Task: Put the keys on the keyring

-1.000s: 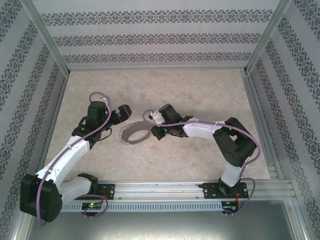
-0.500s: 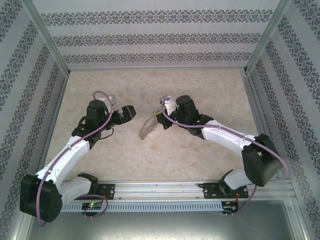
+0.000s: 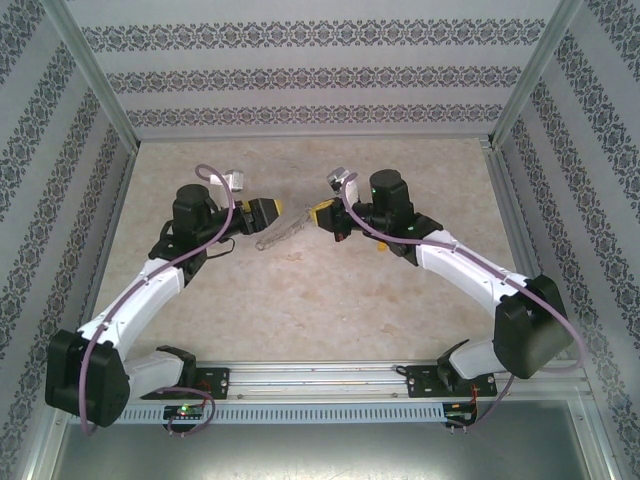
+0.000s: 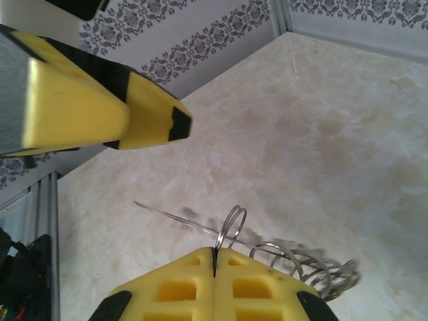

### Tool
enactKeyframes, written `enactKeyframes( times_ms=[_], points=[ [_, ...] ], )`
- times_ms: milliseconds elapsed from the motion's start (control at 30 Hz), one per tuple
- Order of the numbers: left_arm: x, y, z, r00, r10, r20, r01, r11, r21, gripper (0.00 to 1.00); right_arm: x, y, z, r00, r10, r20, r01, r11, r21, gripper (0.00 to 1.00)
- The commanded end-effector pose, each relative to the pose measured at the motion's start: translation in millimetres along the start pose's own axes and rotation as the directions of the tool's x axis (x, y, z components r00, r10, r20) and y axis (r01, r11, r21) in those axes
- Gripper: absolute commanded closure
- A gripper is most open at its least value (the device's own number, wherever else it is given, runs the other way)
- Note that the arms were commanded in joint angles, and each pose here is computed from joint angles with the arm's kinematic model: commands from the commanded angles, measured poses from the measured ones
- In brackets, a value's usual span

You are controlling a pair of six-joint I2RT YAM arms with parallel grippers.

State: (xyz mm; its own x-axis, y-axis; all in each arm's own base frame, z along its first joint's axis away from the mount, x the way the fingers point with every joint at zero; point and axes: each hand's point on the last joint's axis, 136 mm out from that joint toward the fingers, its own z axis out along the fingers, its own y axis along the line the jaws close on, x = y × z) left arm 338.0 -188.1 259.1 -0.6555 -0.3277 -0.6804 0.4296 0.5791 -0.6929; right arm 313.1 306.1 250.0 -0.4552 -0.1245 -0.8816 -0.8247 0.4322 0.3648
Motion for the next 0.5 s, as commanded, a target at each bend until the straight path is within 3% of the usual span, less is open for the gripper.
enactKeyframes(
  times_ms=[0, 167, 467],
  points=[
    [-23.5, -23.2, 2.9, 0.994, 0.085, 0.062, -0.091, 0.991, 0.095, 0.33, -22.7, 19.7, -10.8, 0.996, -0.064, 0.067, 0.07, 0.994, -0.084, 1.0],
    [-22.4, -30.4, 11.8, 0.991, 0.118, 0.059, -0.125, 0.983, 0.138, 0.33, -17.8, 23.8, -15.8, 0.995, -0.067, 0.067, 0.075, 0.99, -0.12, 1.0],
    [-7.7, -42.4, 32.9, 0.984, 0.176, 0.009, -0.174, 0.96, 0.218, 0.44, -15.3, 29.4, -21.5, 0.997, -0.059, 0.057, 0.069, 0.981, -0.18, 1.0]
  ],
)
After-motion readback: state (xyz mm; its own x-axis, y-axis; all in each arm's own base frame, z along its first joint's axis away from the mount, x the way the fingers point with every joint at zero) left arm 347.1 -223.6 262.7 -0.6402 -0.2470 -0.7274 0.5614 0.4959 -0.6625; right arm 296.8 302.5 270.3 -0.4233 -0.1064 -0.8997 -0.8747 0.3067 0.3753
